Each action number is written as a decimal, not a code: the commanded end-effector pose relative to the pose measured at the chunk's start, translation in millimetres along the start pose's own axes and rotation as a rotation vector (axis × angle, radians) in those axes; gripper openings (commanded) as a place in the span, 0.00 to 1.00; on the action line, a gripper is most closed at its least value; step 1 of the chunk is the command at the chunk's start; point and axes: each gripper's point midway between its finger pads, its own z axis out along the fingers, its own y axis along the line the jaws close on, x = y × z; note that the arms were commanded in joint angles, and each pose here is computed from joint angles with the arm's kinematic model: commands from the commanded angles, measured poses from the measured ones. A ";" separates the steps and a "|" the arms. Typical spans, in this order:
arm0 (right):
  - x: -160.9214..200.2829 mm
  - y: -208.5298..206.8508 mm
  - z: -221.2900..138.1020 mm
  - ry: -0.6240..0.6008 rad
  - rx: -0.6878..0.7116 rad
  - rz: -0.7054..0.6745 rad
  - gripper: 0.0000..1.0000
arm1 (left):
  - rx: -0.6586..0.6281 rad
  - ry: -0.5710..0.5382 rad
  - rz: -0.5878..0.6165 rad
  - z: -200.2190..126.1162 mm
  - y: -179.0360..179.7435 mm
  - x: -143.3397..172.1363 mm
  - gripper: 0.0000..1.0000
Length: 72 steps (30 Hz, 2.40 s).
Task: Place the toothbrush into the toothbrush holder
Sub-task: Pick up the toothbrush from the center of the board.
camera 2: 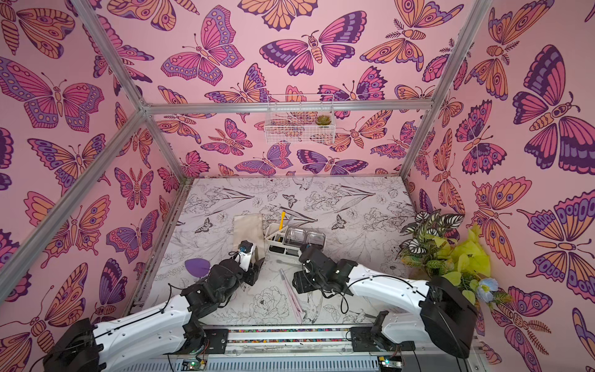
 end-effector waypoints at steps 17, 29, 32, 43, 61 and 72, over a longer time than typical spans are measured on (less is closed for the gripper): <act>-1.9 24.0 42.0 0.080 0.001 -0.049 0.41 | -0.023 -0.053 -0.034 -6.8 4.0 -17.7 0.56; 4.3 16.4 56.9 0.118 0.039 -0.052 0.36 | -0.015 -0.043 -0.036 -5.4 2.3 -16.0 0.56; 5.4 14.6 58.5 0.125 0.048 -0.053 0.35 | -0.014 -0.046 -0.038 -5.7 2.2 -16.7 0.57; 7.1 3.7 64.3 0.135 0.108 -0.055 0.32 | -0.017 -0.047 -0.043 -5.7 2.8 -16.8 0.57; 12.2 -18.6 72.2 0.164 0.229 -0.078 0.27 | -0.013 -0.015 -0.041 -0.5 0.9 -8.3 0.58; 17.4 -20.9 79.3 0.177 0.224 -0.076 0.17 | -0.017 -0.012 -0.040 0.7 1.2 -7.3 0.58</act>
